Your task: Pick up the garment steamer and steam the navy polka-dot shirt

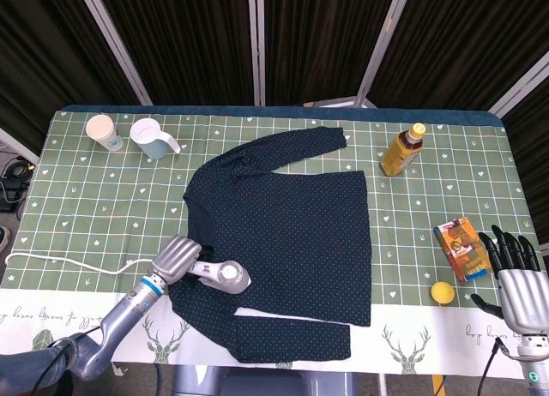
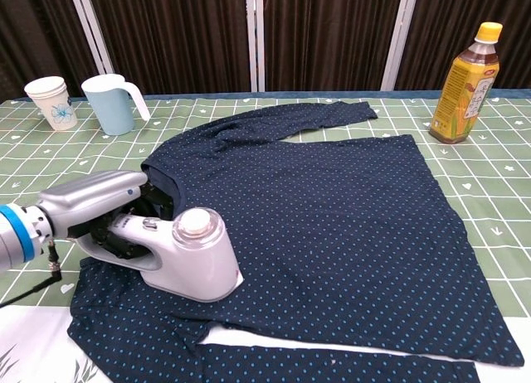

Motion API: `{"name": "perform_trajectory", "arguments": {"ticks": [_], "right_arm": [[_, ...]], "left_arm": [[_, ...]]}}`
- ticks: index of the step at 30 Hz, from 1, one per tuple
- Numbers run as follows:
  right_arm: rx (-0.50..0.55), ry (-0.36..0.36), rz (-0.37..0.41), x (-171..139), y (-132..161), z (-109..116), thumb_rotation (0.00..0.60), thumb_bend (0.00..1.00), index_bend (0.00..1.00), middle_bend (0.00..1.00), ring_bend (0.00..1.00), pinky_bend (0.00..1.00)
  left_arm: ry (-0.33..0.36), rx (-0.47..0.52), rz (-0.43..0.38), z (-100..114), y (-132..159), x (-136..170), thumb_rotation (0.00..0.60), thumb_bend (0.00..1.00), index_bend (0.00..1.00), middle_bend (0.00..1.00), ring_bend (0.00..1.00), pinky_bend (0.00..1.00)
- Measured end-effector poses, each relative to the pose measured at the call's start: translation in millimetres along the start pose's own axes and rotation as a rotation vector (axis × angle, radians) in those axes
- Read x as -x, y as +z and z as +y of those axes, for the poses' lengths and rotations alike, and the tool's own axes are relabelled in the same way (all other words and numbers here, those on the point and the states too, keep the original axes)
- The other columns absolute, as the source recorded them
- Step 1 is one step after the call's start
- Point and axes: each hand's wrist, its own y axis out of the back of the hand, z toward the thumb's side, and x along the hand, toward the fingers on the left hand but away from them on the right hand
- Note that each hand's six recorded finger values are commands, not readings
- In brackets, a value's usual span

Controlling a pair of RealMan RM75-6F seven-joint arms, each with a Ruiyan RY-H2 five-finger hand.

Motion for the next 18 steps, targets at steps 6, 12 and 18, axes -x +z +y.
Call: {"name": "perform_trajectory", "arguments": {"ticks": [6,12,18], "right_arm": [[0.005,-0.002,-0.004,0.2,-1.9,1.2,0.6,0.0,0.0,0.0,0.0,0.0],[0.009,-0.003,-0.004,0.3,-2.8,2.0,0.6,0.0,0.0,0.0,0.0,0.0],[0.008,-0.003,-0.003,-0.1,-3.0,1.9,0.6,0.0,0.0,0.0,0.0,0.0]], "left_arm": [[-0.004,0.005,-0.036,-3.0,20.6,-7.3,0.6,0.63,0.97,0.83,0.75,0.98],[-0.001,0.015,-0.075,-4.0,47.8,-16.0,0.6,0.63,0.97,0.83,0.75,0.98],[-0.008,0.026,-0.087,-7.6,61.3,-18.6,0.6,0.63,0.97,0.83,0.75,0.98]]}}
